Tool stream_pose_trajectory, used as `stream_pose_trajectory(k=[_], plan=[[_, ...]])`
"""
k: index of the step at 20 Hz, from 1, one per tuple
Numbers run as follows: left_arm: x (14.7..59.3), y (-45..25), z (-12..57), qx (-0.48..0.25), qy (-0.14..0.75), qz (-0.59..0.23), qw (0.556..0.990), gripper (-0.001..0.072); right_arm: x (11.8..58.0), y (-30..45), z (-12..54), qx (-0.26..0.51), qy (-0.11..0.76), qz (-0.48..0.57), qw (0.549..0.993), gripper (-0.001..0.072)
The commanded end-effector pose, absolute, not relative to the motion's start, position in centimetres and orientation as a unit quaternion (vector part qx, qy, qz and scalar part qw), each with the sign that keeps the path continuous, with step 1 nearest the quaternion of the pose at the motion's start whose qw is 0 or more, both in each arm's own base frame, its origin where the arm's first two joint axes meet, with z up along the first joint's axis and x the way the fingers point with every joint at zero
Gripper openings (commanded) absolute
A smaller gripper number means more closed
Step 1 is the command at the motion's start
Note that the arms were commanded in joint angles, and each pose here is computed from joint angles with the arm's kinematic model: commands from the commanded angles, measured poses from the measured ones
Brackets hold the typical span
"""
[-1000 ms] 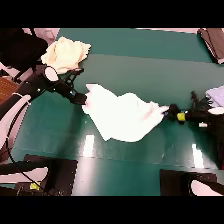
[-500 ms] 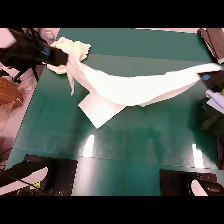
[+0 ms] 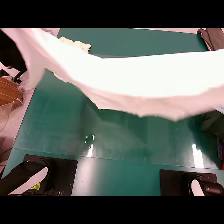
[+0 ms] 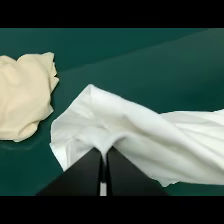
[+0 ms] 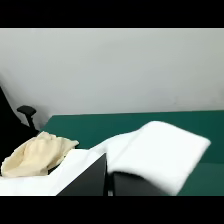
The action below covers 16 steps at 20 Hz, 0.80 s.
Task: Fold the shirts.
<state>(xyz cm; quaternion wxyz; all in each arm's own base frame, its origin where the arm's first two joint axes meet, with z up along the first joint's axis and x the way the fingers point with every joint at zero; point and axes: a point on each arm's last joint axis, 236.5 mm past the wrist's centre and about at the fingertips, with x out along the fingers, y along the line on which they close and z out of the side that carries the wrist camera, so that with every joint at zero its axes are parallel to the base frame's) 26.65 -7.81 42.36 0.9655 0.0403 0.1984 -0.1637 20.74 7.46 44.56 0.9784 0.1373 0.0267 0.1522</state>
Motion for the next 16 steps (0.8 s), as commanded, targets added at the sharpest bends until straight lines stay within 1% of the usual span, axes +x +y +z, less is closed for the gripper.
stream_pose_trajectory(k=[1,2,3,5,7,9,11,14,16], plan=[[20.7,-10.0,43.1,0.036,0.214,-0.226,0.950,0.0021,16.7,7.5,46.3,0.105,0.047,0.138,0.984,0.0015],[19.7,-10.6,42.0,0.032,0.244,-0.242,0.939,0.0022,16.5,7.5,46.2,0.106,0.061,0.136,0.983,0.0015],[19.1,-10.7,41.0,0.030,0.267,-0.247,0.931,0.0022,16.7,6.9,45.2,0.111,0.093,0.120,0.982,0.0016],[19.9,-10.7,39.7,0.025,0.289,-0.244,0.925,0.0021,18.4,5.5,40.6,0.112,0.197,0.088,0.970,0.0015],[21.9,-11.2,35.6,0.012,0.353,-0.248,0.902,0.0022,21.9,4.9,35.1,0.128,0.291,0.079,0.945,0.0016],[23.7,-12.5,29.7,-0.015,0.437,-0.265,0.859,0.0021,26.3,4.4,28.9,0.144,0.362,0.074,0.918,0.0016],[25.4,-14.4,23.1,-0.059,0.503,-0.284,0.814,0.0022,30.8,4.1,22.8,0.163,0.407,0.068,0.896,0.0016],[28.5,-15.6,13.1,-0.119,0.540,-0.266,0.790,0.0022,37.3,4.4,14.8,0.180,0.430,0.059,0.883,0.0016],[30.2,-15.3,6.8,-0.133,0.548,-0.245,0.789,0.0022,41.1,4.3,9.6,0.193,0.446,0.043,0.873,0.0016]])
